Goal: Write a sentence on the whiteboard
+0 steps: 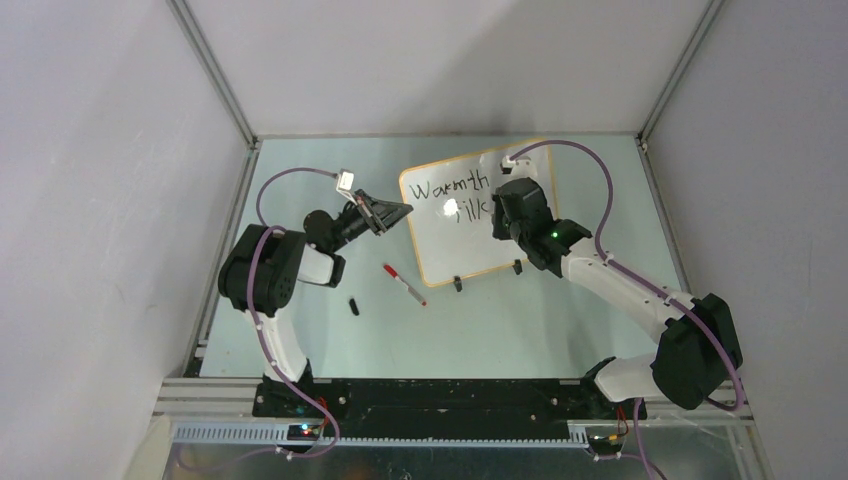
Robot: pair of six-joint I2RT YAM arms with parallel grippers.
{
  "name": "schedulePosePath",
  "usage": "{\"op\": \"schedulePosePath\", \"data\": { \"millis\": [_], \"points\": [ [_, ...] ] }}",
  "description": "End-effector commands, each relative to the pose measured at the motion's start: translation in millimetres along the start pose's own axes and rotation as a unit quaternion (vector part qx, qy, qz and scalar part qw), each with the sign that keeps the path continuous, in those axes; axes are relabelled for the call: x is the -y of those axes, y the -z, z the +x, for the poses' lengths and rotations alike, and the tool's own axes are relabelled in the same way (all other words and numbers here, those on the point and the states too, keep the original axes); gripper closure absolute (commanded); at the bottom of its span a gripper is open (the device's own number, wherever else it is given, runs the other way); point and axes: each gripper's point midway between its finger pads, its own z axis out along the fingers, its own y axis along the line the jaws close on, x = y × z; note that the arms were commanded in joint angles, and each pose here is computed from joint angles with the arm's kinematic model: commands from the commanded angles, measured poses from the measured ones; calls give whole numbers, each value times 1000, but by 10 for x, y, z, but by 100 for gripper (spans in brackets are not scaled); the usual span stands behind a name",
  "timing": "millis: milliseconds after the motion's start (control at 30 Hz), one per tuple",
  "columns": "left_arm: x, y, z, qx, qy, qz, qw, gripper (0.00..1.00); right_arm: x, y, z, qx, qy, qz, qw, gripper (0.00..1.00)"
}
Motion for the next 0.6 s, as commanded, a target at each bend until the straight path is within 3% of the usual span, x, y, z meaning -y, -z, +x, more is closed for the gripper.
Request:
{"op": "schedulePosePath", "data": {
  "millis": [0,567],
  "points": [
    [157,7,-60,5,-45,26,999,100,-49,65,-140,14,-2,-4,1000,100],
    [158,10,-59,4,-46,27,999,100,-166,123,-130,14,13,-26,999,100]
  ]
}}
